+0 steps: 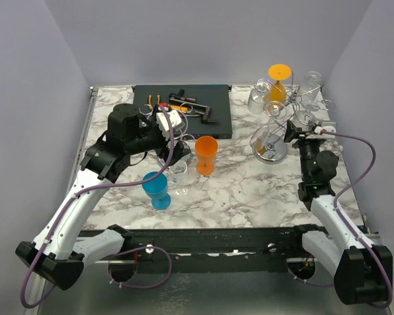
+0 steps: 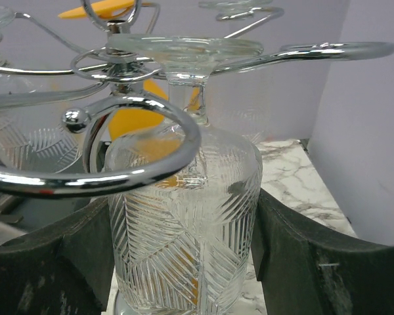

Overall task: Place the wine glass upside down on the wine glass rack
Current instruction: Turn the wine glass upside down at the wine rack, then adjust the wine rack at the center of the board.

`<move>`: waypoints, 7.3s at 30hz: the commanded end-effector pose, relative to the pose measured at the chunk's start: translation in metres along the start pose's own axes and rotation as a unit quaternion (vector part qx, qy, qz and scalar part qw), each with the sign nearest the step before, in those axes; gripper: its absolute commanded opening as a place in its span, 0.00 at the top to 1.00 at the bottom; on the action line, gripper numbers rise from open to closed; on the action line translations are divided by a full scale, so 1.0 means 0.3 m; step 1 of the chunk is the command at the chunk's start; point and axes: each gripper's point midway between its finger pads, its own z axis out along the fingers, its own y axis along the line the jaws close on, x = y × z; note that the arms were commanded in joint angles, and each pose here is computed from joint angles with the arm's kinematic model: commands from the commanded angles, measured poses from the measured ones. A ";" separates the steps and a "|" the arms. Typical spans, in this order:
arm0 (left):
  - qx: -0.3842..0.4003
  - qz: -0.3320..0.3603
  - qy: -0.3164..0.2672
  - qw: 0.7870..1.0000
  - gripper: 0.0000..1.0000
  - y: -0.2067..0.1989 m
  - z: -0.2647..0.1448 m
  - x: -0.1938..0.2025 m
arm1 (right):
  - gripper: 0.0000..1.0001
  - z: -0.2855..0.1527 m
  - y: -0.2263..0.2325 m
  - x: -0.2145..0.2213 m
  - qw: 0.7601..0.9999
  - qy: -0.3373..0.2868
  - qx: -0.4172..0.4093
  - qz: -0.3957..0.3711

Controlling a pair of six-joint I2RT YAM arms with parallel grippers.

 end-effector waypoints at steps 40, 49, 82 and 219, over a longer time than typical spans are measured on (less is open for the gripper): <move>0.009 0.020 -0.021 1.000 0.01 -0.014 -0.003 -0.021 | 0.99 -0.086 0.126 -0.160 0.991 -0.041 -0.125 -0.013; 0.011 0.020 -0.021 1.000 0.01 -0.016 -0.001 -0.017 | 0.99 -0.144 0.080 -0.167 0.995 -0.038 -0.088 0.007; 0.011 0.023 -0.027 0.999 0.01 -0.009 0.006 -0.031 | 0.08 -0.127 0.010 -0.004 0.994 0.099 -0.010 0.044; 0.032 0.016 -0.050 0.998 0.01 -0.118 -0.026 -0.124 | 0.99 0.413 0.114 -0.456 0.962 0.094 0.220 0.129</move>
